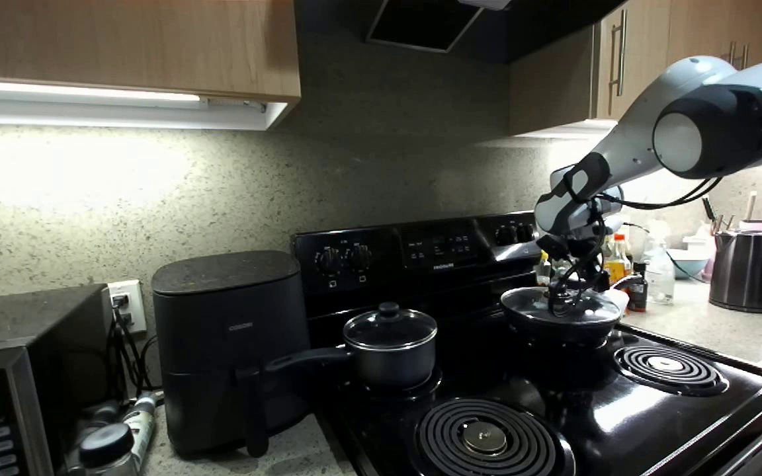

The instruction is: Wipe the pot with the paper towel

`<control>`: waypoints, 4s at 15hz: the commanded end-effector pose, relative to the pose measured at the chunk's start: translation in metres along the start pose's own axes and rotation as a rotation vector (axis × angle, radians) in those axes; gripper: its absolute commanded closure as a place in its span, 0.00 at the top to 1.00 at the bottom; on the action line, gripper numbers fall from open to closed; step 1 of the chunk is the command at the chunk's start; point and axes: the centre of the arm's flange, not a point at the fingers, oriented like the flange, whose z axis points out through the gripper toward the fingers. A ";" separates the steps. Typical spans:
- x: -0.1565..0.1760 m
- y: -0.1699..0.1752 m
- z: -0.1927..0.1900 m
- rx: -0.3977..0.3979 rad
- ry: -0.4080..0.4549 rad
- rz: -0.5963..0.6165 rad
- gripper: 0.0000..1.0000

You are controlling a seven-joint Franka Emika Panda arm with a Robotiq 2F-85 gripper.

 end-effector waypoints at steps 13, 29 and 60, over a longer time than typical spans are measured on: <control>-0.013 -0.029 0.009 0.034 0.006 -0.009 0.02; 0.045 0.025 -0.173 0.226 -0.068 -0.169 0.02; -0.033 0.099 -0.120 0.035 -0.256 -0.274 0.07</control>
